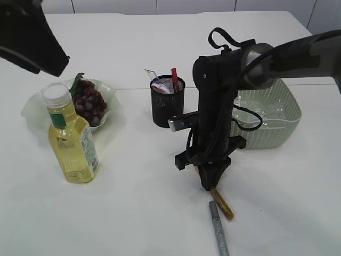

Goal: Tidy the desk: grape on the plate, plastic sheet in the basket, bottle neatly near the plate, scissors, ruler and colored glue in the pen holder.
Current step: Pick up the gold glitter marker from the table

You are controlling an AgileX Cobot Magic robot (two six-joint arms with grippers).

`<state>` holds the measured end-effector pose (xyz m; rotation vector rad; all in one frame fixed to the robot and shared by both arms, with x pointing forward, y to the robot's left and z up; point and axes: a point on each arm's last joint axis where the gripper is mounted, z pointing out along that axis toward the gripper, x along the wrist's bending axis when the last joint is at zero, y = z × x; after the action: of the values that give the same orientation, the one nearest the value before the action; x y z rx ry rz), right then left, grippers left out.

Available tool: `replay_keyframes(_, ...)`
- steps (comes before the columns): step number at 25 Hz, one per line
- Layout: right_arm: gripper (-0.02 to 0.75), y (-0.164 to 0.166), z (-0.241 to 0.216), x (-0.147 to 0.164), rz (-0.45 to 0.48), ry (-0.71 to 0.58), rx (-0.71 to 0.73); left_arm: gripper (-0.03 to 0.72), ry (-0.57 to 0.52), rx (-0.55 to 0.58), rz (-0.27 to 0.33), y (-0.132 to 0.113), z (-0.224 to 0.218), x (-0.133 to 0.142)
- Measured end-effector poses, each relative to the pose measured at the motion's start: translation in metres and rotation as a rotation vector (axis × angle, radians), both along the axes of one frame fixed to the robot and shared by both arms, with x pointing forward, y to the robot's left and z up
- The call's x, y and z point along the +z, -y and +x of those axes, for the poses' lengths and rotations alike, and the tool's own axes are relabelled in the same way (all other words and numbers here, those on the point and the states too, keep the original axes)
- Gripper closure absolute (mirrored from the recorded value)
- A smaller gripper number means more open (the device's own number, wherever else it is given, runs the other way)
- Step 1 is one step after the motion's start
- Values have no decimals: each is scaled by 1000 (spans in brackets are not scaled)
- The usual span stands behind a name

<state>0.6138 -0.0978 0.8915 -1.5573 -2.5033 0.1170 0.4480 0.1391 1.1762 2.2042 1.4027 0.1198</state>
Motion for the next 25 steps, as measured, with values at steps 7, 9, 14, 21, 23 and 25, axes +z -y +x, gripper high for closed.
replay_keyframes(7,693,0,0,1,2,4,3,434,4,1,6,0,0,0)
replay_keyframes(9,698,0,1,3,8,13,3,434,5,2,7,-1,0,0)
replay_keyframes(14,699,-2,4,22,49,98,-2,434,5,2,7,-1,0,0)
replay_keyframes(21,699,-1,2,59,117,245,-11,434,5,2,7,-1,0,0)
replay_keyframes(23,699,2,-3,65,134,287,-15,434,5,2,7,-1,0,0)
replay_keyframes(25,699,7,-11,67,146,319,-20,434,5,2,7,-1,0,0)
